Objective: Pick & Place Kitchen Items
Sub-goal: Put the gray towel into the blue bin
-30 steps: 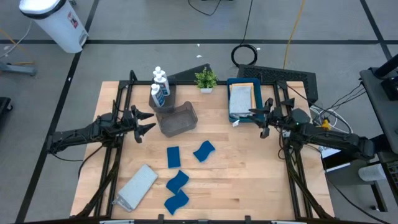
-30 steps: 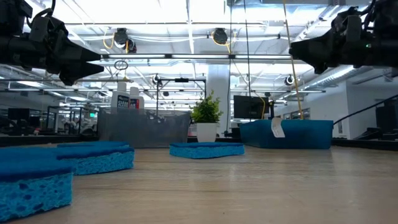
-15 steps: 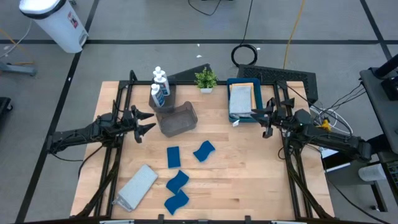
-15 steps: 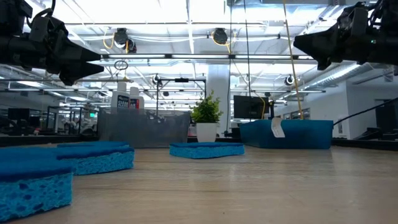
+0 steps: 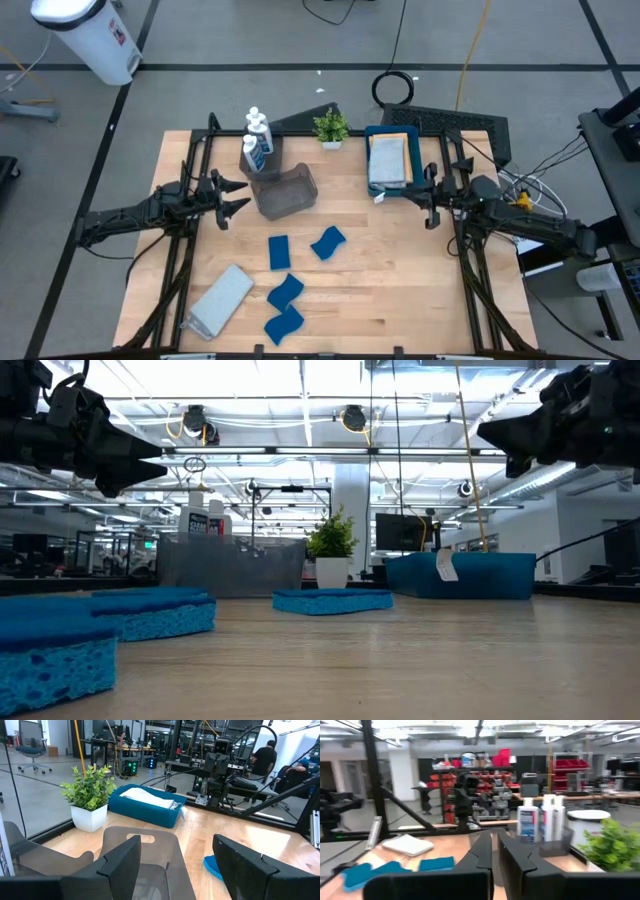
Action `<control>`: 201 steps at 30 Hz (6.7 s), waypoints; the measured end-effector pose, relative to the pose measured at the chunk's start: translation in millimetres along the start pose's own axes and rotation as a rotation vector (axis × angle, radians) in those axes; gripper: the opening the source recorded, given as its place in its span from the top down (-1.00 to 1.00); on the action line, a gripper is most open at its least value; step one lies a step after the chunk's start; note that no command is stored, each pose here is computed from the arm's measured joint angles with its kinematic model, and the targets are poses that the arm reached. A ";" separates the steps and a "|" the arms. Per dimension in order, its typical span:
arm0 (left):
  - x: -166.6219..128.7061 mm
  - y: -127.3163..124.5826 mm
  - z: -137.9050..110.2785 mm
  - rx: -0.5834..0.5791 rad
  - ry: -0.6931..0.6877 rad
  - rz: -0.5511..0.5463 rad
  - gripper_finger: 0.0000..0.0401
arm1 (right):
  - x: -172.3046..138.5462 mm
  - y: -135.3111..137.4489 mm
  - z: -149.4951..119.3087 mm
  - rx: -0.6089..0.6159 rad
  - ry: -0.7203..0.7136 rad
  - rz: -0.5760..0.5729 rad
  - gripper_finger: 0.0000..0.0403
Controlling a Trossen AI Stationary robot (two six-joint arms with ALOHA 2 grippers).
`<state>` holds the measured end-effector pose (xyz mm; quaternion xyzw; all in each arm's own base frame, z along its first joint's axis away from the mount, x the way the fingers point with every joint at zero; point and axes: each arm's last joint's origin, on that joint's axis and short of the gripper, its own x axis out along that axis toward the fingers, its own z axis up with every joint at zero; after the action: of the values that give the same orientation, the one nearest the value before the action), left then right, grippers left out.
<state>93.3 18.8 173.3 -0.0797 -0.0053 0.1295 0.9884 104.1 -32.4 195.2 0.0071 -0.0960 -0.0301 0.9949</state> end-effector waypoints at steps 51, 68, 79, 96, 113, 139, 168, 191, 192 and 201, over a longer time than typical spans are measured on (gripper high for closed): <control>0.1 -0.6 4.0 -0.246 -0.046 -0.011 -0.25 | -13.0 -0.5 -19.2 0.097 0.125 -0.121 1.00; 16.5 -48.2 31.5 -0.436 0.476 -0.547 -0.25 | -13.0 -0.5 -19.1 0.090 0.123 -0.120 1.00; 25.2 -97.2 -14.2 -0.249 1.098 -0.620 -0.25 | -13.0 -0.5 -19.1 0.091 0.123 -0.120 1.00; 27.0 -109.2 -54.3 0.072 1.223 -0.539 -0.25 | -13.0 -0.5 -19.2 0.091 0.123 -0.119 1.00; 23.0 -109.2 -70.7 0.108 1.374 -0.530 0.31 | -13.0 -0.5 -19.1 0.090 0.123 -0.120 1.00; 36.0 -130.7 25.2 0.081 1.161 -0.267 0.94 | -13.0 -0.5 -19.1 0.090 0.123 -0.120 1.00; 64.3 -154.4 118.9 0.206 0.589 0.001 0.94 | -13.0 -0.5 -19.2 0.018 0.127 -0.115 1.00; 149.0 -166.4 96.5 0.321 0.426 -0.043 0.94 | -12.0 3.9 -9.0 -0.473 0.024 0.032 1.00; 151.8 -167.9 93.9 0.325 0.424 -0.044 0.94 | -12.0 4.7 -8.5 -0.430 0.016 0.055 1.00; 166.9 -176.7 79.4 0.325 0.389 -0.018 0.94 | -14.0 12.9 5.5 -0.148 -0.110 0.293 1.00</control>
<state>297.2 -94.5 278.0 0.0569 0.2053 0.1023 0.9717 90.1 -18.7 198.2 -0.0819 -0.1478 0.1078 0.9797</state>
